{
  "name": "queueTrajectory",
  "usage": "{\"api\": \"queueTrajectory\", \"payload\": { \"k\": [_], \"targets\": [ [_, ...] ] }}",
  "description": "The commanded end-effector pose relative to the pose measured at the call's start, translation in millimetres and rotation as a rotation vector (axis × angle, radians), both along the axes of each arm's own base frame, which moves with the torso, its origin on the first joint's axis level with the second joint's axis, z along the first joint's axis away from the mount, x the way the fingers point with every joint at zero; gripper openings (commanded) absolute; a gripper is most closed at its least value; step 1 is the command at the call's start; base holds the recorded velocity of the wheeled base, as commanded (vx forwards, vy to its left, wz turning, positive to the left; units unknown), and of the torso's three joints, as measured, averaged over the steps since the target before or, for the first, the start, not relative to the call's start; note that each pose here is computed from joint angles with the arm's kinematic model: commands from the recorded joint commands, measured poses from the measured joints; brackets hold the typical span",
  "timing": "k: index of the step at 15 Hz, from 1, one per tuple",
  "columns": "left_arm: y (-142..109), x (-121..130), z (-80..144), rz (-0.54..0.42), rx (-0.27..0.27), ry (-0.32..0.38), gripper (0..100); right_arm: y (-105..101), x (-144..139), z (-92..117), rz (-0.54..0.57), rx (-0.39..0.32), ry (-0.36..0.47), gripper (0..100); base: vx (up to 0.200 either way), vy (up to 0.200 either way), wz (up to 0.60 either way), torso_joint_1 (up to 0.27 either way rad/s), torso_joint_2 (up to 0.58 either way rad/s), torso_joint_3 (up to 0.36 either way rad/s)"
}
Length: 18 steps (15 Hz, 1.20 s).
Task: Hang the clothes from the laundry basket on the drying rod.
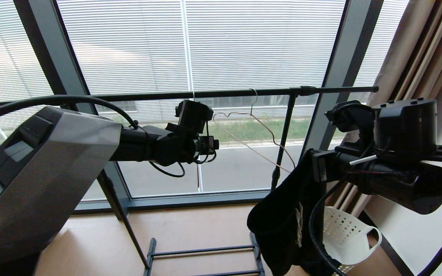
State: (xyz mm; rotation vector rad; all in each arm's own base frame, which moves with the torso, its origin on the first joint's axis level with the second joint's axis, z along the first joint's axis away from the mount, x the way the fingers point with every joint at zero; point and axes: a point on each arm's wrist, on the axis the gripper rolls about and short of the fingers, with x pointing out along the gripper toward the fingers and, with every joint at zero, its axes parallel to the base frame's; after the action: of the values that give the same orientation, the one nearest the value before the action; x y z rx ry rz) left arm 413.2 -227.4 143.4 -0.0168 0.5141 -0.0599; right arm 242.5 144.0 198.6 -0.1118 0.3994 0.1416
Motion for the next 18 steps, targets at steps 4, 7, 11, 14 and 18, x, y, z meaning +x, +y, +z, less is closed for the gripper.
{"api": "queueTrajectory", "payload": {
  "k": [4, 7, 11, 14, 18],
  "targets": [
    [-4.1, 16.1, -28.6, 0.002, 0.038, 0.03, 0, 0.3, 0.2, -0.4, 0.001, -0.001, 0.001, 0, 0.0, 0.0, 0.0, 0.0, 0.0, 0.0],
    [3.8, 18.0, -26.5, 0.035, 0.044, 0.026, 0, 1.0, 0.5, -1.3, 0.002, -0.003, 0.004, 0, 0.0, 0.0, 0.0, 0.0, 0.0, 0.0],
    [14.1, 19.5, -20.8, 0.063, 0.036, 0.019, 0, 1.4, 0.4, -2.1, 0.004, -0.004, 0.006, 0, 0.0, 0.0, 0.0, 0.0, 0.0, 0.0],
    [17.3, 11.6, -6.9, 0.06, 0.028, 0.003, 0, 1.4, 0.4, -2.1, 0.004, -0.004, 0.006, 0, 0.0, 0.0, 0.0, 0.0, 0.0, 0.0],
    [17.7, -12.4, 19.9, 0.023, 0.014, -0.019, 0, 1.6, 0.7, -2.6, 0.004, -0.005, 0.008, 0, 0.0, 0.0, 0.0, 0.0, 0.0, 0.0]
  ]
}}
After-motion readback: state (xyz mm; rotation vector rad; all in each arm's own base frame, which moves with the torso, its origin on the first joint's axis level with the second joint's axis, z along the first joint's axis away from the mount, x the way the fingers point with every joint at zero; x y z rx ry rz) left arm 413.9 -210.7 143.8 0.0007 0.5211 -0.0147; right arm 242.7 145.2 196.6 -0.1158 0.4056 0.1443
